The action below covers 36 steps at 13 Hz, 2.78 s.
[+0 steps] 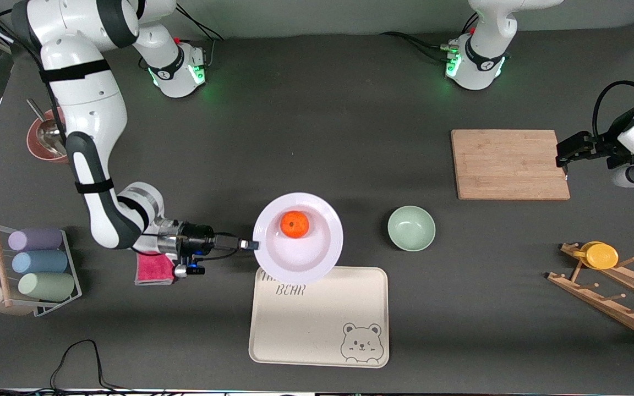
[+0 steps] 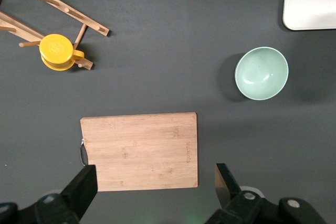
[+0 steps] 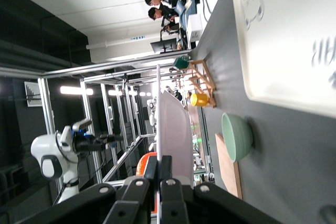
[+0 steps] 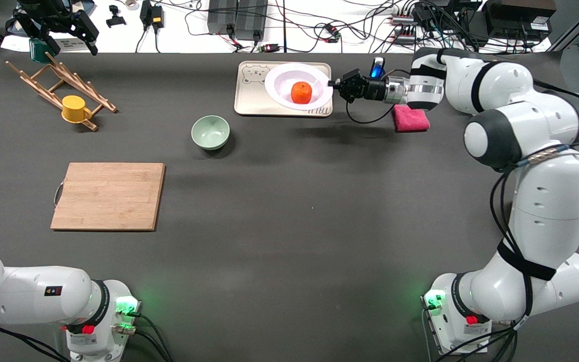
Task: Place orange and plate with both arms
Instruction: 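Carry the plate with the orange using the right gripper onto the bear tray, then release the plate and pull the right gripper back from the tray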
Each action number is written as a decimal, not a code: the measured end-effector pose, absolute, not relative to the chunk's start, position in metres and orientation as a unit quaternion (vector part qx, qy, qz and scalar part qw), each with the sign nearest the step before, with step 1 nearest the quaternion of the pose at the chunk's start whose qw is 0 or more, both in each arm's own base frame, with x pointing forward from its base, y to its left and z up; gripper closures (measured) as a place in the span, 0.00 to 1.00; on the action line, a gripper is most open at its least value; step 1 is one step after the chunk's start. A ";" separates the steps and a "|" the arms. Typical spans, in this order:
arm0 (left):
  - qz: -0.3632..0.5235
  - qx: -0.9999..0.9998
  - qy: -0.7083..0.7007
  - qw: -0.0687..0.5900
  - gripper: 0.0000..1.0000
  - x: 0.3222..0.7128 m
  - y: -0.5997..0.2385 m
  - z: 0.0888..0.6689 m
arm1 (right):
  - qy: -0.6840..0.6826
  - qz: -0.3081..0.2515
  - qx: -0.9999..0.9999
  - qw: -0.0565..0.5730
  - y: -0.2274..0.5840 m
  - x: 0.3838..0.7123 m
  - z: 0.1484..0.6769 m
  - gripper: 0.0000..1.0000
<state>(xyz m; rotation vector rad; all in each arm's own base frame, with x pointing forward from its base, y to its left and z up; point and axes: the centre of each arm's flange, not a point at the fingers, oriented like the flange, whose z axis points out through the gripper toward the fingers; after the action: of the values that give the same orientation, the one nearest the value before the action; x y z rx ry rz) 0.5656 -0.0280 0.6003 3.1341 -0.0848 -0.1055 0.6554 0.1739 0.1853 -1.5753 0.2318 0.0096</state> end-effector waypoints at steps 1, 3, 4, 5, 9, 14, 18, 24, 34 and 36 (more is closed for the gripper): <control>-0.033 0.999 -0.026 0.002 0.00 0.566 -0.027 0.601 | 0.109 0.003 -0.711 0.695 0.169 0.668 0.181 0.95; -0.032 0.999 -0.024 0.002 0.00 0.566 -0.025 0.602 | 0.115 -0.002 -0.716 0.688 0.162 0.687 0.171 0.95; -0.031 0.999 -0.024 0.002 0.00 0.566 -0.024 0.603 | 0.117 -0.007 -0.720 0.684 0.159 0.695 0.165 0.95; -0.031 0.999 -0.023 0.002 0.00 0.566 -0.024 0.603 | 0.119 -0.013 -0.723 0.680 0.157 0.701 0.158 0.95; -0.031 0.999 -0.023 0.002 0.00 0.566 -0.024 0.603 | 0.122 -0.038 -0.738 0.663 0.155 0.723 0.136 0.95; -0.030 0.999 -0.023 0.002 0.00 0.565 -0.024 0.604 | 0.130 -0.080 -0.759 0.632 0.160 0.749 0.108 0.95; -0.030 0.999 -0.024 0.002 0.00 0.565 -0.024 0.604 | 0.140 -0.096 -0.760 0.627 0.187 0.754 0.100 0.95; -0.030 0.999 -0.024 0.002 0.00 0.565 -0.024 0.605 | 0.146 -0.092 -0.764 0.622 0.198 0.749 0.086 0.95; -0.030 0.999 -0.026 0.002 0.00 0.565 -0.027 0.605 | 0.144 -0.088 -0.754 0.634 0.212 0.748 0.089 0.38; -0.030 0.999 -0.026 0.002 0.00 0.565 -0.027 0.605 | 0.141 -0.093 -0.752 0.637 0.212 0.752 0.095 0.18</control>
<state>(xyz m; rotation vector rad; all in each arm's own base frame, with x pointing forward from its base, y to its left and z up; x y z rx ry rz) 0.5652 -0.0266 0.6045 3.1347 -0.0808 -0.0950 0.7518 0.2120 0.0947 -1.7186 0.3226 -0.2118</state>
